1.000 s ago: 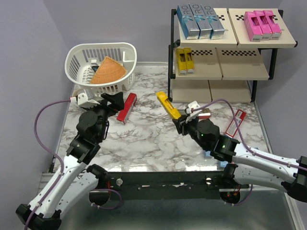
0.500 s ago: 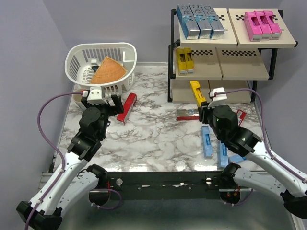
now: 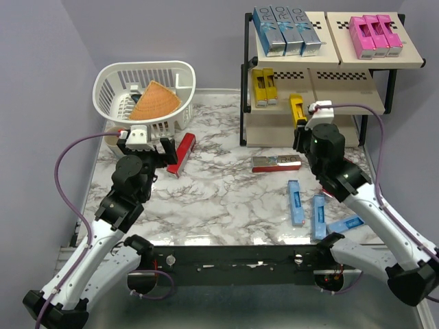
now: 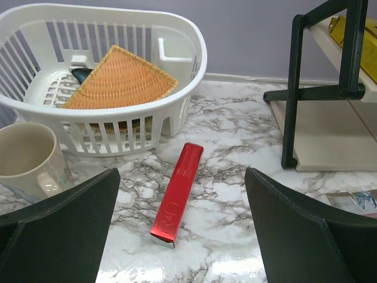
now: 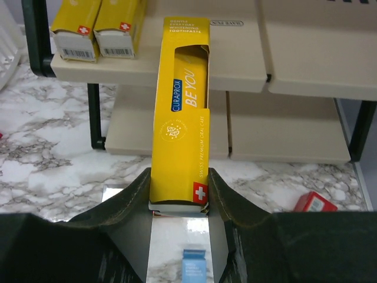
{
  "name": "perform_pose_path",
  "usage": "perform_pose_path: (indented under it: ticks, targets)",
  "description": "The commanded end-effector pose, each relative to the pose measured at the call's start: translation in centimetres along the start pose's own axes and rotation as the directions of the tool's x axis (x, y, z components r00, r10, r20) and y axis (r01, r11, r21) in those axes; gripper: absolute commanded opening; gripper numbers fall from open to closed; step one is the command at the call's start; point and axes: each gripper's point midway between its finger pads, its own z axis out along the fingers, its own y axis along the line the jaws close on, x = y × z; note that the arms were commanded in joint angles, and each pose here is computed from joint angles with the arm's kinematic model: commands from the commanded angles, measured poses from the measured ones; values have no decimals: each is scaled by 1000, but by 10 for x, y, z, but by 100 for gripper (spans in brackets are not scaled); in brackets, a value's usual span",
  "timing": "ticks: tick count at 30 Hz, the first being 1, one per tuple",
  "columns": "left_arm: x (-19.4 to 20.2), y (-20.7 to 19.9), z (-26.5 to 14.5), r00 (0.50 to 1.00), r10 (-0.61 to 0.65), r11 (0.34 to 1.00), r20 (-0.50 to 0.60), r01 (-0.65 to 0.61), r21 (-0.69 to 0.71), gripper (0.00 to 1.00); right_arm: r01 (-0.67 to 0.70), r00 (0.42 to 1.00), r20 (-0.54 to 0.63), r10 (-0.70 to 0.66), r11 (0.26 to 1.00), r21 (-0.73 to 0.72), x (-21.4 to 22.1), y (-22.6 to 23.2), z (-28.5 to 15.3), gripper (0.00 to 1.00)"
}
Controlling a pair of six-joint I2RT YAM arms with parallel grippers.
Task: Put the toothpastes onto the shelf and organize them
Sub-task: Place the toothpaste on the shelf.
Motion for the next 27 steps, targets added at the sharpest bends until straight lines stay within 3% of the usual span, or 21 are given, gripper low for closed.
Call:
perform_pose_path:
  ticks: [1,8,27]
  targets:
    - [-1,1,-1,1000,19,1000,6,-19,9,99,-37,983,176,45,998,-46,-51,12,31,31]
    - [2,1,1,1000,30,1000,2,-30,9,99,-19,951,308,30,999,-37,-77,3,76,31]
    - [8,-2,4,1000,21,999,-9,-20,32,99,-22,945,325,44,997,-71,-60,16,155,38]
